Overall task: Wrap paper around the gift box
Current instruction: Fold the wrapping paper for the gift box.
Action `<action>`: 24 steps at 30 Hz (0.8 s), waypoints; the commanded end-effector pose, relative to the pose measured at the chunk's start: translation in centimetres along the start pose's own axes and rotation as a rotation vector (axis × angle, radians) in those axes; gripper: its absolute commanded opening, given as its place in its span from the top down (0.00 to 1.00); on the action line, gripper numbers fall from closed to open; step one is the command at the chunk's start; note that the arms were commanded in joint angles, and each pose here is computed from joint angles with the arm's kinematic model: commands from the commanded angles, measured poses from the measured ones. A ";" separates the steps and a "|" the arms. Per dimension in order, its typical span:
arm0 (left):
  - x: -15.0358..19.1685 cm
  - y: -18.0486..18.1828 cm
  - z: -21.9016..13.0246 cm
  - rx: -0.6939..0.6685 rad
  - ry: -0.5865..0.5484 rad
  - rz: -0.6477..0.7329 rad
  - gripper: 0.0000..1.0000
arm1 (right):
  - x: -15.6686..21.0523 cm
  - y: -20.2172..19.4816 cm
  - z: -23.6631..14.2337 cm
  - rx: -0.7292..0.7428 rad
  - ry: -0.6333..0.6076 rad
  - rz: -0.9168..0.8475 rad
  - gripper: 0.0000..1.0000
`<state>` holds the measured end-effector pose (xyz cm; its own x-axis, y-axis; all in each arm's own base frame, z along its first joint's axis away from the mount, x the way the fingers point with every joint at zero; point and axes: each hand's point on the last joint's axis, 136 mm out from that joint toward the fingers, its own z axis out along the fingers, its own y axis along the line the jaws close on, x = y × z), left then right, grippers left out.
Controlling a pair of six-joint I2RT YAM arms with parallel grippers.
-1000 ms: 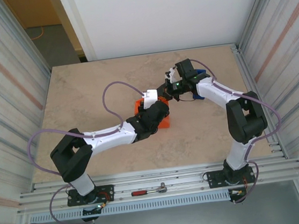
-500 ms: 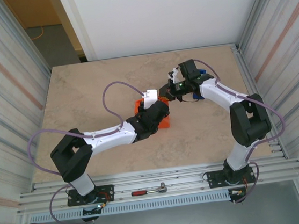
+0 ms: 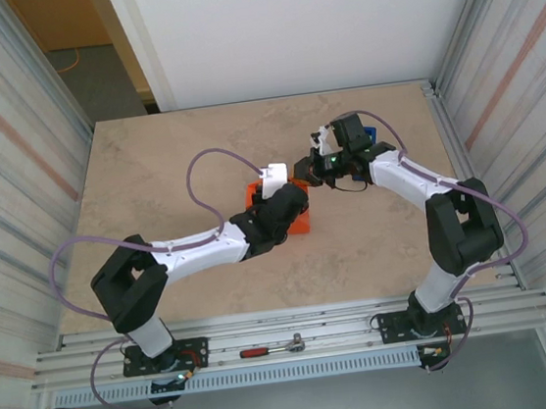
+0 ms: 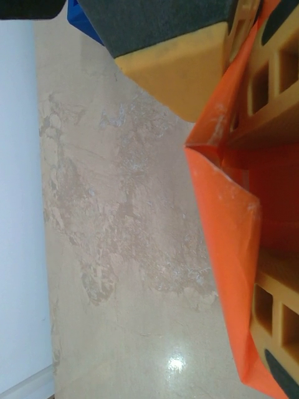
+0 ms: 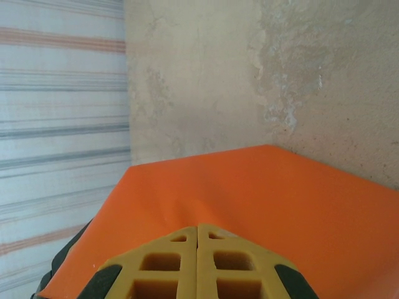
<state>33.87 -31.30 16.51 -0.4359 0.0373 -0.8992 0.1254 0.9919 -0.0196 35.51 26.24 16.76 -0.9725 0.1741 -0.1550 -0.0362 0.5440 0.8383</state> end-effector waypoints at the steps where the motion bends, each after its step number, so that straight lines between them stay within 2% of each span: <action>1: 10.5 1.0 0.0 0.087 0.378 0.116 0.55 | 4.9 -5.4 1.0 0.148 0.134 0.147 1.00; 6: 5.9 -0.1 -1.2 0.291 0.351 -0.004 0.53 | 5.1 -6.2 1.1 0.157 0.134 0.154 1.00; 11: 0.2 0.7 -3.1 0.386 0.256 -0.087 0.52 | 5.3 -6.5 1.1 0.164 0.130 0.155 1.00; 18: -5.7 3.5 -4.3 0.426 0.143 -0.218 0.51 | 5.6 -6.8 1.1 0.168 0.132 0.156 1.00; 24: -6.9 6.2 -2.9 0.388 0.130 -0.254 0.50 | 5.8 -7.2 1.1 0.174 0.131 0.160 1.00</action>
<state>34.73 -25.37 23.31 -0.5914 -0.1486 -0.7926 0.3067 0.8675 -0.3915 35.09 26.09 16.75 -0.9642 0.1762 -0.1984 -0.0784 0.5255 0.8472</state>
